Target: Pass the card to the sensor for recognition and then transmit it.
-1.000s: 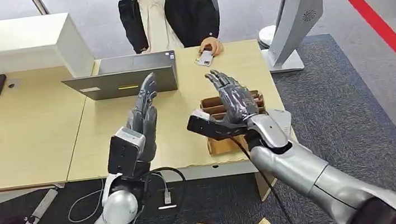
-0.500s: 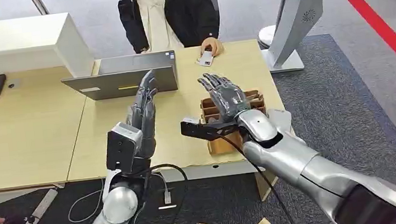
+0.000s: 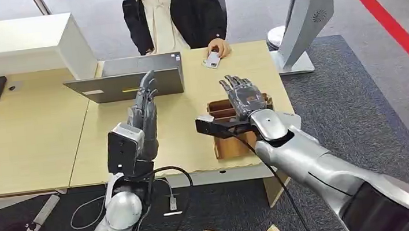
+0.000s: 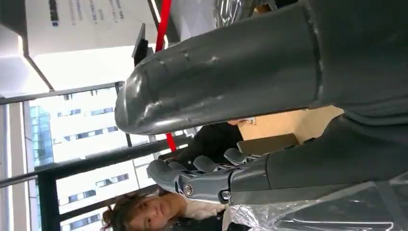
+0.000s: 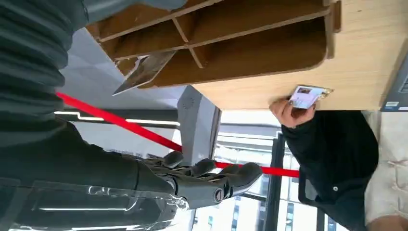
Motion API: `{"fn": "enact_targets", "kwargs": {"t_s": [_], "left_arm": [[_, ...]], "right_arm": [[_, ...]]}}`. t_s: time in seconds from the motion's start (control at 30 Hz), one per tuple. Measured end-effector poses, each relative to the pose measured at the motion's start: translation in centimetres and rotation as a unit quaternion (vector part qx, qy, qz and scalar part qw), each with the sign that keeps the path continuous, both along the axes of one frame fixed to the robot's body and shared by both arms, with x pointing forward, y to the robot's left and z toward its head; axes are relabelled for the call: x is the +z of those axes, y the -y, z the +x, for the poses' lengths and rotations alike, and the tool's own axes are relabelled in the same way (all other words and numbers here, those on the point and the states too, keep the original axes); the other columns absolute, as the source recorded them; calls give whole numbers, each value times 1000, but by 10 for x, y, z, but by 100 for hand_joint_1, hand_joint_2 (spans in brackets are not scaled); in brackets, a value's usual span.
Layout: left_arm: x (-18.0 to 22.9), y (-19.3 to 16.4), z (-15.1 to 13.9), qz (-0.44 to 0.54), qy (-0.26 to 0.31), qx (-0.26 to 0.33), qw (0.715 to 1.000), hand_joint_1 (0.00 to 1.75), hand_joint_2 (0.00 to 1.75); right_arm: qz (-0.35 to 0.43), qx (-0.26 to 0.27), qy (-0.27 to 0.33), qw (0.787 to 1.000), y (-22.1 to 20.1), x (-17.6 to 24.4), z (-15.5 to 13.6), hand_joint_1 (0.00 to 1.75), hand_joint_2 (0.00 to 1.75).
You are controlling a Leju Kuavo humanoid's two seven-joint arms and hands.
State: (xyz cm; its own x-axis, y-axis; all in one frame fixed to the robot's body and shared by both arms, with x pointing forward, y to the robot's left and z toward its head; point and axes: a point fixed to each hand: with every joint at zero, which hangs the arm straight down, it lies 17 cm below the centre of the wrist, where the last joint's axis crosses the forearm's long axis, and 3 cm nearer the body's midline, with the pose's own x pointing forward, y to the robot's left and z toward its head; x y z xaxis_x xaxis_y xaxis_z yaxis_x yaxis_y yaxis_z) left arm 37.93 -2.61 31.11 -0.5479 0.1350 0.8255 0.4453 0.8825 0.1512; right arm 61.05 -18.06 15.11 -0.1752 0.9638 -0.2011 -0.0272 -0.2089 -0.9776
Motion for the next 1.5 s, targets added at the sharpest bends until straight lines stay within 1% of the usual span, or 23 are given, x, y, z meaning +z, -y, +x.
{"fn": "enact_targets", "kwargs": {"t_s": [0.2,0.67,1.0,1.5], "left_arm": [[-1,-2,2,0,-1,6,1000,0,0],[-3,-6,4,5,-4,14,1000,0,0],[-3,-5,3,8,-2,13,1000,0,0],[-1,-2,-2,8,7,1,1000,0,0]], "right_arm": [[-12,-38,-4,999,27,-8,3,0,175],[-35,-84,-4,996,66,-17,4,0,175],[-39,-95,-2,995,78,-18,5,0,175],[-41,-91,13,995,76,-5,10,0,175]]}}
